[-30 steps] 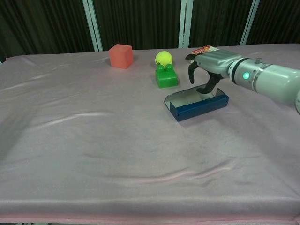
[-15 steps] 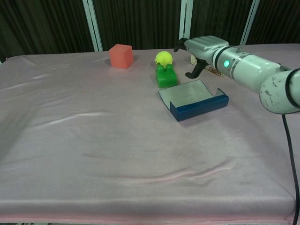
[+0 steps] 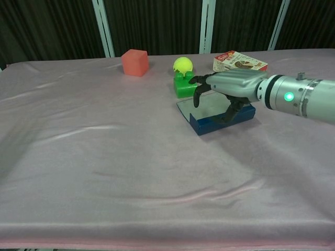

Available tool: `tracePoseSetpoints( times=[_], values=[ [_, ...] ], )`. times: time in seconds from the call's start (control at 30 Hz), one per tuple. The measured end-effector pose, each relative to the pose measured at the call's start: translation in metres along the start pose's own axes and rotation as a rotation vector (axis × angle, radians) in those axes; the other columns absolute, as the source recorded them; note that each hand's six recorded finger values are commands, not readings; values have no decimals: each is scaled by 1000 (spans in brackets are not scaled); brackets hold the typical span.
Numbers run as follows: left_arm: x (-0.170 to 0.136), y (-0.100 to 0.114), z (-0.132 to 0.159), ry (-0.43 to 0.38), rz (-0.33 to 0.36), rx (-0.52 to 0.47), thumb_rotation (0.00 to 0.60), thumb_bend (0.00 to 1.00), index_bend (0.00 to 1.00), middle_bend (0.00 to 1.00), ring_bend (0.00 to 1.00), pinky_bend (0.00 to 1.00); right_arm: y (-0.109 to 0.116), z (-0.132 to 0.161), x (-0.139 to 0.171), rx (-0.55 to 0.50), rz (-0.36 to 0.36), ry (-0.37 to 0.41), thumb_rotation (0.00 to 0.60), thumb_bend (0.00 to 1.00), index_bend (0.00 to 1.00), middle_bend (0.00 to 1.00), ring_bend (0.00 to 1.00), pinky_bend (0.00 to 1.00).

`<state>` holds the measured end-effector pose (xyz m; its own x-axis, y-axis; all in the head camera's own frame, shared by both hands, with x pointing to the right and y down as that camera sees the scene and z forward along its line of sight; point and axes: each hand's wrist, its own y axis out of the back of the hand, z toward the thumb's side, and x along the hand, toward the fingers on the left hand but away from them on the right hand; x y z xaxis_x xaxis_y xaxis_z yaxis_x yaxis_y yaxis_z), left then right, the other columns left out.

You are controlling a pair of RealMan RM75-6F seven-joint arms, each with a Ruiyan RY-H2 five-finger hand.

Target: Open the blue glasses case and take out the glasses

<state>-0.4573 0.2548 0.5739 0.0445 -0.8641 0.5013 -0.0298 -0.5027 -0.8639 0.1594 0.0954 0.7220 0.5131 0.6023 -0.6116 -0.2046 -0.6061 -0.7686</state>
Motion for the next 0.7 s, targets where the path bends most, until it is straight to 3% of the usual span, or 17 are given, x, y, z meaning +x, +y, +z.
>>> tracePoseSetpoints(
  times=[0.4, 0.7],
  values=[
    [-2, 2, -1, -6, 4, -7, 600, 437, 2, 23, 0, 0, -19, 10, 2, 45, 45, 3, 600, 578, 464, 96, 38, 0],
    [-2, 2, -2, -3, 8, -7, 600, 438, 3, 23, 0, 0, -27, 27, 12, 40, 63, 60, 600, 578, 464, 96, 38, 0]
  ],
)
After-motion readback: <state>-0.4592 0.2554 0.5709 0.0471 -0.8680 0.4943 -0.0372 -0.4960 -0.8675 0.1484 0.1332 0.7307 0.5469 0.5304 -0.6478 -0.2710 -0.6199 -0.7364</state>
